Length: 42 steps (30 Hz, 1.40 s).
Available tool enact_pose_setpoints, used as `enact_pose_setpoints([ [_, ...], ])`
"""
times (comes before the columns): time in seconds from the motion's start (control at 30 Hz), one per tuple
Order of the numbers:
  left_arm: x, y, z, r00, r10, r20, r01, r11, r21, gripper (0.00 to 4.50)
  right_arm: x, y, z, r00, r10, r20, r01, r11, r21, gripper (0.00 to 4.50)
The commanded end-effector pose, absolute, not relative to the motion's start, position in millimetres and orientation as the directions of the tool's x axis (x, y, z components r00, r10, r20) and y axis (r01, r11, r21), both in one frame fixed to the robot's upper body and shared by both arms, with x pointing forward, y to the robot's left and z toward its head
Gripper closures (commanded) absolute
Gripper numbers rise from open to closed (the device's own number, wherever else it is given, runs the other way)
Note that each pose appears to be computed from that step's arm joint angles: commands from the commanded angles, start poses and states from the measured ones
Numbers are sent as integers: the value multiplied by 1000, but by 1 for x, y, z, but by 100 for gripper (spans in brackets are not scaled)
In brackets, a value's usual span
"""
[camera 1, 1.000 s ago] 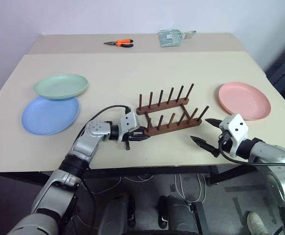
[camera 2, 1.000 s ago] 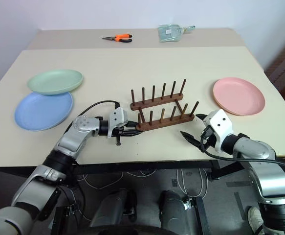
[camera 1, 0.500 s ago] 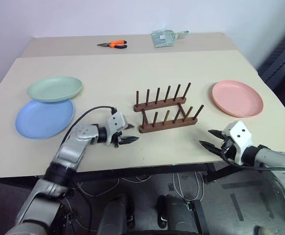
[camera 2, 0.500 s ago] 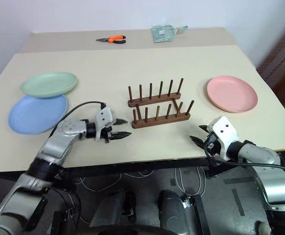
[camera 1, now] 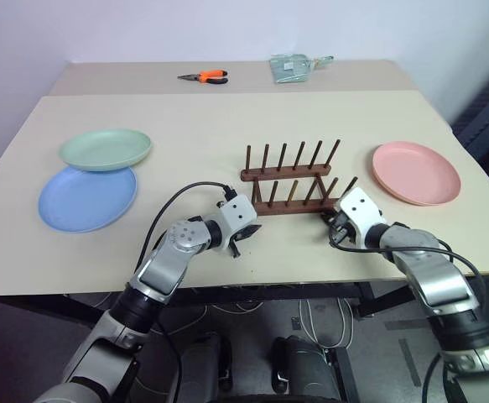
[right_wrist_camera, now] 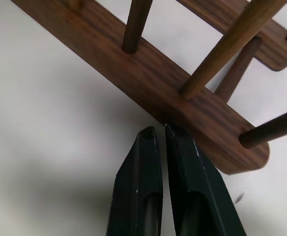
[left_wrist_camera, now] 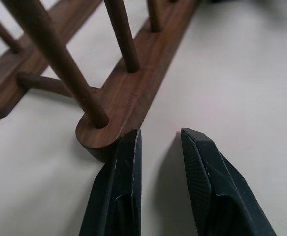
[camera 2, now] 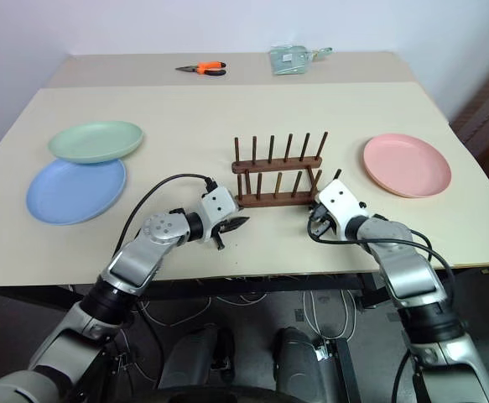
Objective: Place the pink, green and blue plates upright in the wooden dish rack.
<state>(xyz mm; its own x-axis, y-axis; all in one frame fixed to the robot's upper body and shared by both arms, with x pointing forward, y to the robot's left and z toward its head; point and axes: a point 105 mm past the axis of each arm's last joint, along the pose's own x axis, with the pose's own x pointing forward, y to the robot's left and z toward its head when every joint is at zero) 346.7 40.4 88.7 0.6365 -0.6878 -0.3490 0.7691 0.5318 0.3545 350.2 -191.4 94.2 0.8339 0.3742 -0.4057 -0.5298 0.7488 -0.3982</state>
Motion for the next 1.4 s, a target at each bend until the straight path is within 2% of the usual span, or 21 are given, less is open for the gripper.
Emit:
enact_pose_setpoints([
  [0.03,372,69,73,749,-538,-387,661,645,383,325,367,-199,87,863,293,-412,-472,759,-449,421],
  [0.2,381,69,72,760,-529,-377,649,654,389,325,380,-199,92,878,290,-381,-454,755,-473,421],
  [0.23,381,68,75,757,-539,-368,652,650,390,325,380,-200,96,875,304,-376,-462,756,-464,398],
  [0.3,373,63,91,724,-617,-308,688,614,387,325,370,-215,119,878,330,-346,-468,743,-479,345],
  [0.33,365,60,103,694,-670,-264,713,587,384,325,365,-226,133,893,316,-321,-443,745,-498,303],
  [0.47,340,60,128,599,-779,-188,781,515,353,325,351,-271,160,928,208,-310,-360,721,-593,105],
  [0.6,326,61,131,541,-819,-190,822,468,324,325,348,-304,152,920,115,-375,-348,677,-648,105],
  [0.8,297,41,145,401,-906,-135,905,369,213,325,374,-333,129,921,1,-390,-278,703,-654,105],
  [0.9,294,38,147,403,-907,-126,906,375,197,325,384,-337,122,917,-7,-400,-274,719,-639,105],
  [1.0,294,39,148,412,-902,-129,902,384,195,325,390,-340,121,916,-9,-401,-276,710,-648,184],
  [1.17,293,46,145,431,-890,-147,894,400,200,325,393,-338,129,928,36,-370,-284,710,-645,447],
  [1.23,294,49,144,440,-884,-155,890,407,204,325,392,-334,140,944,69,-323,-276,702,-657,447],
  [1.27,294,51,144,446,-881,-158,888,412,205,325,393,-327,155,958,113,-263,-265,698,-666,447],
  [1.4,297,61,143,473,-866,-164,875,439,202,325,383,-284,248,941,335,52,-272,837,-474,447],
])
